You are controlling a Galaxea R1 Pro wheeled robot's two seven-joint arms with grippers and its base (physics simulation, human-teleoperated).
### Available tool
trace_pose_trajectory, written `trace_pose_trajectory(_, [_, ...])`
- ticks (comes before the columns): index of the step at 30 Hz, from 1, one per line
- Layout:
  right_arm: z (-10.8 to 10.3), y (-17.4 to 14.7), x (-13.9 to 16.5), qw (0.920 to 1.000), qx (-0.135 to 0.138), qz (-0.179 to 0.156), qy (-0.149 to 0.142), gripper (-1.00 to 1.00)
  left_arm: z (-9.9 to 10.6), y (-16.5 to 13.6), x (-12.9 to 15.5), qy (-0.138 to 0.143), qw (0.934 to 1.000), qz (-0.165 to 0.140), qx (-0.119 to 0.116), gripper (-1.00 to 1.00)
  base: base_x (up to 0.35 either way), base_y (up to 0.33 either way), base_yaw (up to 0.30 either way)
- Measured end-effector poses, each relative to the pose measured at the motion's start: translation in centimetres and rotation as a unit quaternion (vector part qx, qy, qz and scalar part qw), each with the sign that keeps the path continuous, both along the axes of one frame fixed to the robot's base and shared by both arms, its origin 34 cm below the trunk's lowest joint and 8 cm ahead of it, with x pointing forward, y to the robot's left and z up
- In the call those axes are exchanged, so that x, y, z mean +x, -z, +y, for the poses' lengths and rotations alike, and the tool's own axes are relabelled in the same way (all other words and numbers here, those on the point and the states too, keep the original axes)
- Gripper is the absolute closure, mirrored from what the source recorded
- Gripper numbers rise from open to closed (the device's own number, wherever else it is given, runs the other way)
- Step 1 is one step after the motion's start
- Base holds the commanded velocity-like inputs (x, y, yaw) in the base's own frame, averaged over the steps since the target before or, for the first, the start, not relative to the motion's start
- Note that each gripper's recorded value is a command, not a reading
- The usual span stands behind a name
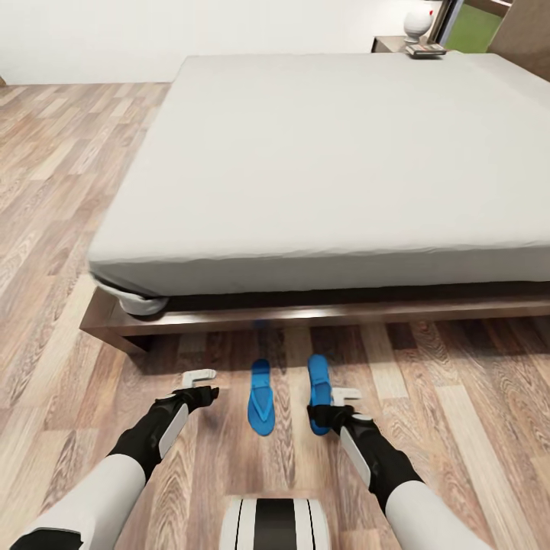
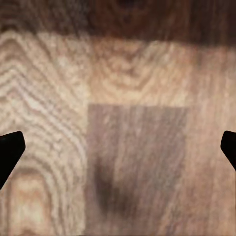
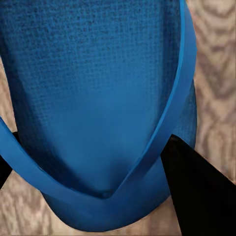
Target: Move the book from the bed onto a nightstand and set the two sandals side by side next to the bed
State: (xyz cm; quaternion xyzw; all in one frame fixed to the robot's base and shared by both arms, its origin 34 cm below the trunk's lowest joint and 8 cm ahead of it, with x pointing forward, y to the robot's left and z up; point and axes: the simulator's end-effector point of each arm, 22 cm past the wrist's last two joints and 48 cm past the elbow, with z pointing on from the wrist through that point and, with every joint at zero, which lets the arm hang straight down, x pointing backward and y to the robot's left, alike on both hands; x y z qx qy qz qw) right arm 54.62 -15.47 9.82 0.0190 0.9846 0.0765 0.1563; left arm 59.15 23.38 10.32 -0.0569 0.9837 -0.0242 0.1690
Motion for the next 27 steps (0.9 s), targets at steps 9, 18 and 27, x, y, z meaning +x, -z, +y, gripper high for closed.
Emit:
trace_pose_trajectory(9, [0.32,-0.20,0.43,0.9999,0.004,-0.010,-0.001,1.00,0.03,0.03,-0.05,0.000,1.0000,0.001,0.000,-1.00,0.000,0.022,0.000])
trace_pose_trajectory(18, [0.18,-0.38,0.79,0.9999,0.004,-0.014,0.001,1.00,0.02,0.04,-0.06,0.000,1.0000,0.001,0.000,-1.00,0.000,0.083,0.000])
trace_pose_trajectory(27, [1.01,-0.10,0.42,0.9998,0.006,-0.012,-0.018,1.00,-0.27,0.47,-0.38,-0.001,1.0000,0.005,-0.003,-1.00,0.000,0.000,0.000])
